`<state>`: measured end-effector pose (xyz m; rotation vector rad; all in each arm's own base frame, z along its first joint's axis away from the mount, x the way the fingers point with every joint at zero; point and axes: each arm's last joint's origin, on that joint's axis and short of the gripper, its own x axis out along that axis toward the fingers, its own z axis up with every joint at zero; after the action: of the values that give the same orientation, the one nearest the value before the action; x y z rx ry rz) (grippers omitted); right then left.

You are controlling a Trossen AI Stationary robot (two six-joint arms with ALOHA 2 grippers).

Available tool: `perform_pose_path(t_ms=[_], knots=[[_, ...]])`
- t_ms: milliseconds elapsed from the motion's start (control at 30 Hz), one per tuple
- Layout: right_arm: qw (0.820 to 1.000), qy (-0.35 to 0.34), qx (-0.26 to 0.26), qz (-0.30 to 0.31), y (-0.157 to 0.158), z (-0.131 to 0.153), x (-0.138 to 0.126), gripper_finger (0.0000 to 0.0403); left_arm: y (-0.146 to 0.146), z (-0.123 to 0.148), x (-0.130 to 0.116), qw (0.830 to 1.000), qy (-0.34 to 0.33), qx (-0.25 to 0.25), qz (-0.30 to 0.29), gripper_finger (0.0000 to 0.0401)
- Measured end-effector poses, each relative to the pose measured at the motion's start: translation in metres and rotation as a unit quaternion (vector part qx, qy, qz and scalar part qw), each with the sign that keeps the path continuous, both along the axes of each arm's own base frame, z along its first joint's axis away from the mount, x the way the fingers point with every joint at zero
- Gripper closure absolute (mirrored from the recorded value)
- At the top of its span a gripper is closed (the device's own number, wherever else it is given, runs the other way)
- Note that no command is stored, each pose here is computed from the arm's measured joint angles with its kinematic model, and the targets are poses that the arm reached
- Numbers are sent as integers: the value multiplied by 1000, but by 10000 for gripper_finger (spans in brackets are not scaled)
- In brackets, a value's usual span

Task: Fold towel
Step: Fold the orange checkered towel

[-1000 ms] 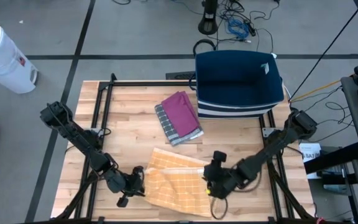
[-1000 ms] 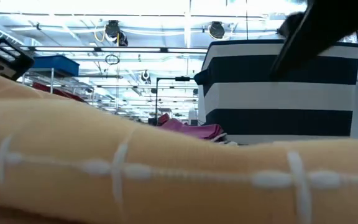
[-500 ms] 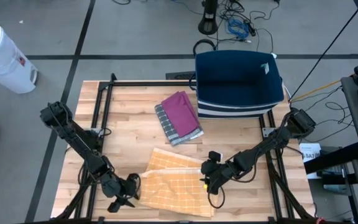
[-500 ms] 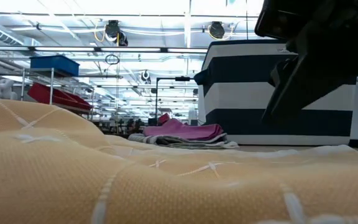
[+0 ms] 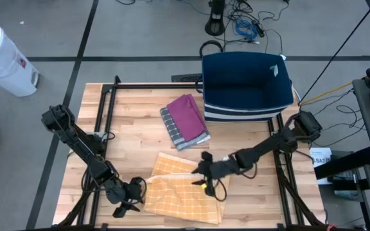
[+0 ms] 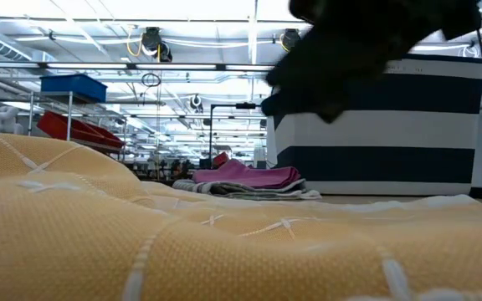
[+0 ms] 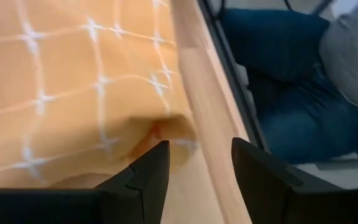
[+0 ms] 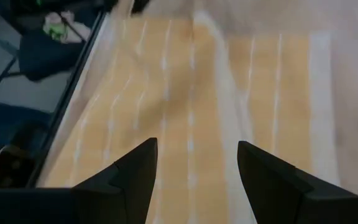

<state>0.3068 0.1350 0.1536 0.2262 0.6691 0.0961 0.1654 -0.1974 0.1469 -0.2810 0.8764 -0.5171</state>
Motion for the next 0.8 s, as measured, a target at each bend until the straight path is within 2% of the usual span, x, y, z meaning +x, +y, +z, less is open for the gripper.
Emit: perform_pose_path(t_ms=[167, 333, 433, 633, 800], knots=[[998, -62, 8, 25, -18, -1, 23, 195, 5, -3, 1, 998, -10, 32, 57, 222], [997, -66, 2, 44, -22, -4, 38, 195, 12, -9, -2, 992, -1, 83, 96, 222], [996, -47, 25, 69, -17, -13, 41, 195, 13, -10, -2, 991, -3, 98, 96, 222], [993, -4, 55, 102, 13, -34, 31, 195, 16, -7, 3, 983, -61, 146, 94, 222], [991, 63, 74, 96, 38, -53, 15, 195, 28, -11, 11, 982, -33, 161, 93, 222]])
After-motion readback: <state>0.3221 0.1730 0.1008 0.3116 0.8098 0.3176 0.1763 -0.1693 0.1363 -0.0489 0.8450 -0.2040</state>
